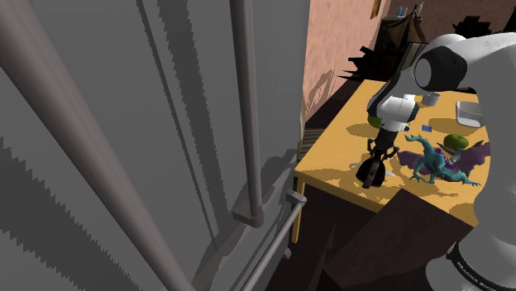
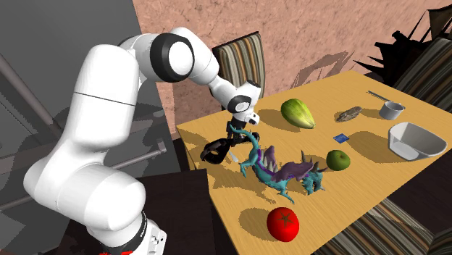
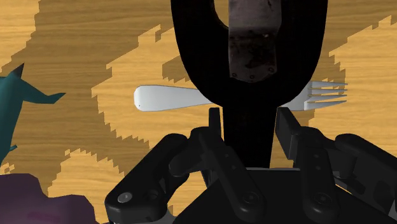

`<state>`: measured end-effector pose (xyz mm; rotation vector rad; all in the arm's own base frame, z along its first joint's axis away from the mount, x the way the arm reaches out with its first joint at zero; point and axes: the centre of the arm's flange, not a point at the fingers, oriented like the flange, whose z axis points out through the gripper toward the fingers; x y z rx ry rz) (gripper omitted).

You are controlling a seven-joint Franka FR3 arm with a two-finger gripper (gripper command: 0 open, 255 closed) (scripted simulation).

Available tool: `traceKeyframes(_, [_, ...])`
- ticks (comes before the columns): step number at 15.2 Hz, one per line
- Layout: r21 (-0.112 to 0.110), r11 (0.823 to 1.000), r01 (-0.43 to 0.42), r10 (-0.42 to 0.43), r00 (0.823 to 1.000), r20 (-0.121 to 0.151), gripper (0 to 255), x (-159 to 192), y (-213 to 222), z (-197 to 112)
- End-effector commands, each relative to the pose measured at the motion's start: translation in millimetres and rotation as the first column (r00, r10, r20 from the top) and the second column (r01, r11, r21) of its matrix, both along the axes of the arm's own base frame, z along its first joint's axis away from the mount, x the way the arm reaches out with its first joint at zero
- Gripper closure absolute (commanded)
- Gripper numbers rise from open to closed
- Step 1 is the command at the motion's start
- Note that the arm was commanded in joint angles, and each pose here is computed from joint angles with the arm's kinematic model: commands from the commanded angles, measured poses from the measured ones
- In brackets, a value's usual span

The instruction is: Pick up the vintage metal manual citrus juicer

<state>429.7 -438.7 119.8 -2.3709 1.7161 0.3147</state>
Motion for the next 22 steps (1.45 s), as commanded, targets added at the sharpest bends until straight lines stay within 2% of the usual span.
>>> traceKeyframes(1, [0.000,1.000,0.000,0.000,1.000,0.000,255,-0.1,0.1,-0.5])
traceKeyframes(5, [0.000,1.000,0.000,0.000,1.000,0.000,255,-0.1,0.0,-1.7])
traceKeyframes(20, [0.000,1.000,0.000,0.000,1.000,0.000,255,-0.1,0.0,77.5])
traceKeyframes(22, [0.000,1.000,0.000,0.000,1.000,0.000,255,-0.1,0.0,78.3])
